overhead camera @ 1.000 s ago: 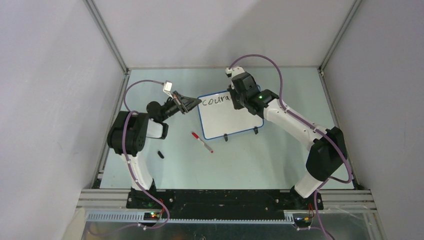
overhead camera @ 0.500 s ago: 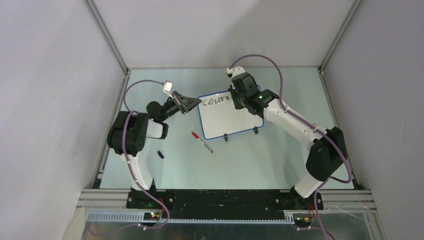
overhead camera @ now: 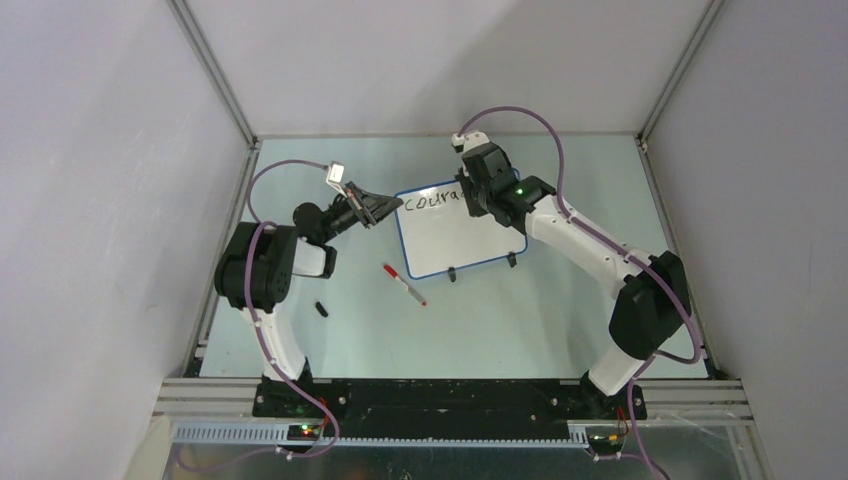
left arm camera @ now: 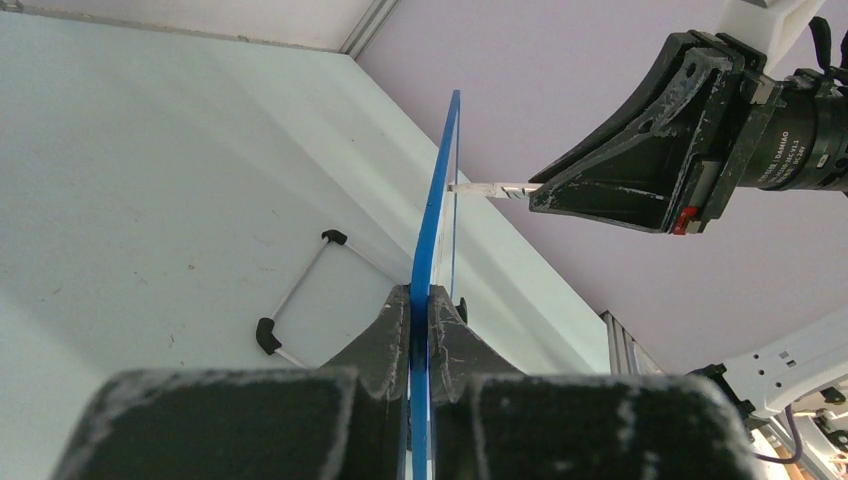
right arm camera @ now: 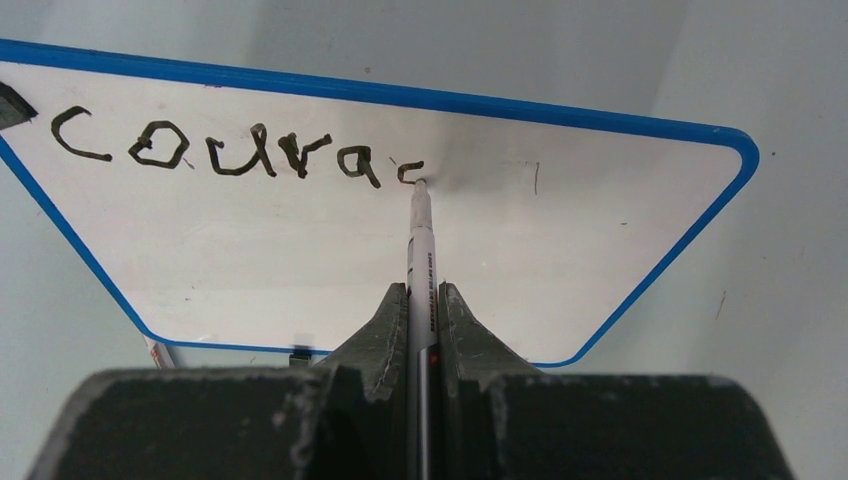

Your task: Write a sentence on the whiteboard

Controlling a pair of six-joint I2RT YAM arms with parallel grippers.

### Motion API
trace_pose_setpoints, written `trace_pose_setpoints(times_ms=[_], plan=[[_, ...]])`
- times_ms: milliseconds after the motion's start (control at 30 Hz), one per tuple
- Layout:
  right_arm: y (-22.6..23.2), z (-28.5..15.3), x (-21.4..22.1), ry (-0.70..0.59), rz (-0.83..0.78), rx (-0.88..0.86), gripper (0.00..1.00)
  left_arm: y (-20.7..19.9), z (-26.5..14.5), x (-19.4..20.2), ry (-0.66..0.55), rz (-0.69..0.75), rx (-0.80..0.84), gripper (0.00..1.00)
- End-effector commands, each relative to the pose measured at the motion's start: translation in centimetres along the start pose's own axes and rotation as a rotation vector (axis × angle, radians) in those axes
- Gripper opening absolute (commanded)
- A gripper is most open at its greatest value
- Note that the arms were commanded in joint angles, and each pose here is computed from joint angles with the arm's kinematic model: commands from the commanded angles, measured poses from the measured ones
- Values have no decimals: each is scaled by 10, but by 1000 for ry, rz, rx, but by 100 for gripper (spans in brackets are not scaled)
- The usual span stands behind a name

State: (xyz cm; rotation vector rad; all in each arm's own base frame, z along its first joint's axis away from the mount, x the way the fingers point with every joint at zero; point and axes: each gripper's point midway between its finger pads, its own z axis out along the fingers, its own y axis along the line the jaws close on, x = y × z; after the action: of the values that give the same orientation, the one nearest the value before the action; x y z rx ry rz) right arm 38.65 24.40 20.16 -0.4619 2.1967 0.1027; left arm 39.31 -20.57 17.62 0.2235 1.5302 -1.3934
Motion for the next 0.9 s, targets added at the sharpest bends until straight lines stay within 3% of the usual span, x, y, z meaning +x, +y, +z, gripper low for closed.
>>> trace_pose_setpoints(times_ms=[0,867], plan=[[-3,0,-25,-58,20,11,0,-23,2,-15,-32,103,63,0],[-5,-2,-22,-50,22,16,0,-23,2,-15,-31,102,62,0]])
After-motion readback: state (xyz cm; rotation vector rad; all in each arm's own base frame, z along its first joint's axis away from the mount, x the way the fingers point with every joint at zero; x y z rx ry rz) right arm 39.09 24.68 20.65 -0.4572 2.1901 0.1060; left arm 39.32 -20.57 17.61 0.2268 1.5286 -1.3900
